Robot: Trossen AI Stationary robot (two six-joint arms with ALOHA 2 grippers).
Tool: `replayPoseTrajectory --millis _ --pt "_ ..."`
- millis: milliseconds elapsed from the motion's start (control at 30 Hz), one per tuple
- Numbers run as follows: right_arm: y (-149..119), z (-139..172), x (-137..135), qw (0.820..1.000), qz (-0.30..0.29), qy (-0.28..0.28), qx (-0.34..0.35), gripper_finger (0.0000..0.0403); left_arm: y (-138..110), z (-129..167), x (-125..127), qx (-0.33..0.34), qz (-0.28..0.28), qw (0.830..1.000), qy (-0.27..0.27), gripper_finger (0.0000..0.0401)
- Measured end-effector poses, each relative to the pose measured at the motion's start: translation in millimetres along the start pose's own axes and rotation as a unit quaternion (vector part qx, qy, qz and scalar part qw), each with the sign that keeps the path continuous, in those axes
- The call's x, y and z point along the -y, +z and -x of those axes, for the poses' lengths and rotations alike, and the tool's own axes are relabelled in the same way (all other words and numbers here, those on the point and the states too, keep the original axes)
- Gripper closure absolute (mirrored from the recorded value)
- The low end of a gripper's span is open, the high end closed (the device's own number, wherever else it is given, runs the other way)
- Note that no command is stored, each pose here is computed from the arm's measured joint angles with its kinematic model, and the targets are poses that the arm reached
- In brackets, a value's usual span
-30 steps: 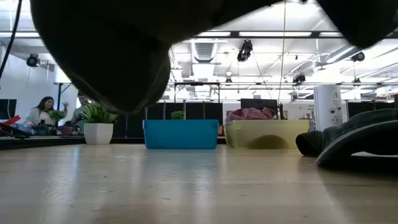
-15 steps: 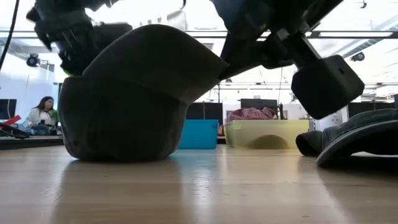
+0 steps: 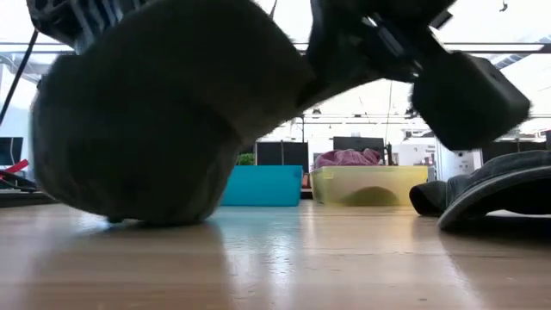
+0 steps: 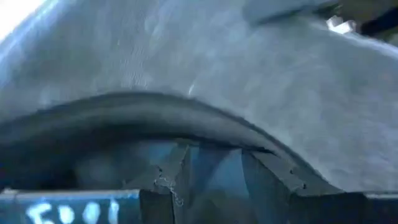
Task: Pick & Place hat
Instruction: Put the top black cap into the blue bin
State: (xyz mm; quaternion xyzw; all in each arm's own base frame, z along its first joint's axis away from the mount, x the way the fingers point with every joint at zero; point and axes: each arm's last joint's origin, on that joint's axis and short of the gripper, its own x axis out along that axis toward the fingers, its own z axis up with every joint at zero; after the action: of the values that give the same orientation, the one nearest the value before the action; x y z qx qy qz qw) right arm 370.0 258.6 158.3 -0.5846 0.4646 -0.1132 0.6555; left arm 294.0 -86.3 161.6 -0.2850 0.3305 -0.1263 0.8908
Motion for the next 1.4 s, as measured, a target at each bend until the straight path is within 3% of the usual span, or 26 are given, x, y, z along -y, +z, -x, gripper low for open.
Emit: replayPoseTrajectory --millis 233,367,467,600,700,933,1033,1133,1400 --pt "-6 -3 -16 1.000 0.022 -0.012 -0.009 0.0373 18 13 16 0.016 -0.025 1.000 0.002 0.0263" --pt "-8 -8 -24 0.999 0.029 0.013 -0.013 0.0374 25 33 23 0.019 -0.059 0.997 0.046 0.0263" --pt "-9 -11 -24 0.999 0.037 0.011 -0.016 0.0374 18 45 15 -0.009 -0.072 0.991 0.115 0.0263" --pt "-11 -19 -21 0.999 0.035 0.008 -0.025 0.0374 18 65 15 0.001 -0.068 0.984 0.164 0.0263" --pt "-10 -21 -18 0.999 0.037 -0.008 -0.028 0.0374 1 69 4 -0.039 -0.046 0.979 0.197 0.0263" --pt "-5 -16 -8 0.999 0.036 -0.021 -0.019 0.0374 -33 47 -22 -0.088 -0.002 0.983 0.163 0.0263" --pt "-3 -14 -5 0.999 0.031 -0.022 -0.016 0.0374 -31 32 -24 -0.052 -0.007 0.990 0.133 0.0263" --pt "-2 -14 -2 0.999 0.029 -0.022 -0.014 0.0374 -38 14 -32 -0.069 -0.010 0.990 0.121 0.0263" --pt "-2 -15 0 1.000 0.018 -0.011 -0.011 0.0374 -13 -13 -18 -0.049 -0.024 0.997 0.063 0.0263"
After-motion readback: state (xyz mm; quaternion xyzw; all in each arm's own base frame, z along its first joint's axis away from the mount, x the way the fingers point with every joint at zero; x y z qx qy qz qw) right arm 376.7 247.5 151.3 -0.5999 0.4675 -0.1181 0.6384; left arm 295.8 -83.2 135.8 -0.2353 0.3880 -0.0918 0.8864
